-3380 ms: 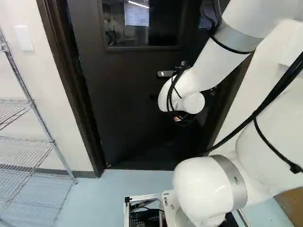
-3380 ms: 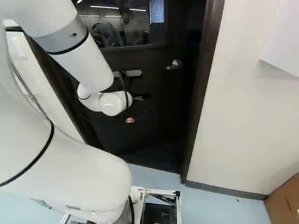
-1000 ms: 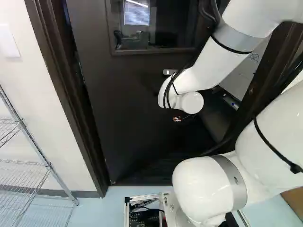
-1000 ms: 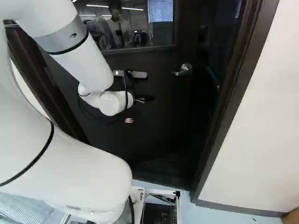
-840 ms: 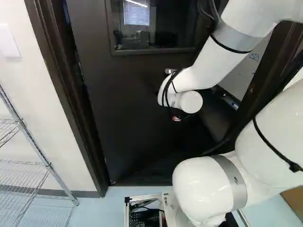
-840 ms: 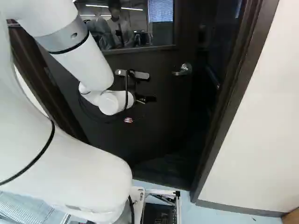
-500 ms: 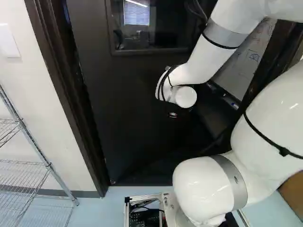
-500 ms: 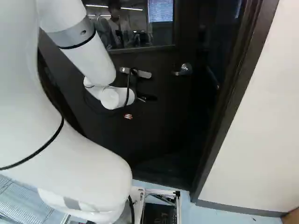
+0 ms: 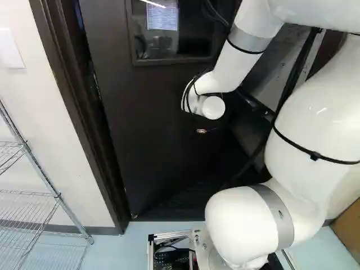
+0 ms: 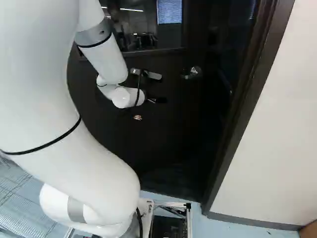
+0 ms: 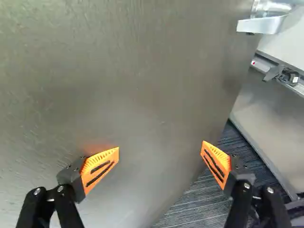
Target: Open the door and move inside
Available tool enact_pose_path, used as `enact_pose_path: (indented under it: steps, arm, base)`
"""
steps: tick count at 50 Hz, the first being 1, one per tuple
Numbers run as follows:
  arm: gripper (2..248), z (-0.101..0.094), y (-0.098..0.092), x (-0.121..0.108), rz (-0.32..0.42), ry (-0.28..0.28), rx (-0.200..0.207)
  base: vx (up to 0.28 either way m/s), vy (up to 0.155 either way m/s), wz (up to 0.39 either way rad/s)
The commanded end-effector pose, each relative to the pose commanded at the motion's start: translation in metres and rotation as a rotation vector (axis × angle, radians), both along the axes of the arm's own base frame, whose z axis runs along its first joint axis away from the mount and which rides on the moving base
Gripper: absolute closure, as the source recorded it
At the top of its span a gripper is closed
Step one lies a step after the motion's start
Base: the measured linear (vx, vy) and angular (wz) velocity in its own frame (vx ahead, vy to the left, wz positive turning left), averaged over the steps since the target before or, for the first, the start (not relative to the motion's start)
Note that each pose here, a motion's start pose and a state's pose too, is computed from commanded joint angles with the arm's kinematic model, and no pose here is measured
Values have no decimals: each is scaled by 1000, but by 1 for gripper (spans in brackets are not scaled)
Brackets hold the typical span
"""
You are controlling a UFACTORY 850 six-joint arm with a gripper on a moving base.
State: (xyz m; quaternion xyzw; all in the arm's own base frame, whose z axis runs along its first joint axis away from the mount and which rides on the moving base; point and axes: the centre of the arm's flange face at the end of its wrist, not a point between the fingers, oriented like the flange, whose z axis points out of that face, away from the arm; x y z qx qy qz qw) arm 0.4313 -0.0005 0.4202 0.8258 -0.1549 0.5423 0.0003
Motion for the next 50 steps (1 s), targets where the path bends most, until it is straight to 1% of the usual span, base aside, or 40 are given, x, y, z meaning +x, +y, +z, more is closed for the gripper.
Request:
enact_pose_path:
  steps: [16,41,50]
  arm:
    - [3,0,6,31,9,-4,0]
    - [3,-1,19,60,33,-11,1]
    - [3,-2,26,75,45,-15,1]
  base:
    - [0,0,0]
    - [0,0,0]
    - [0,0,0]
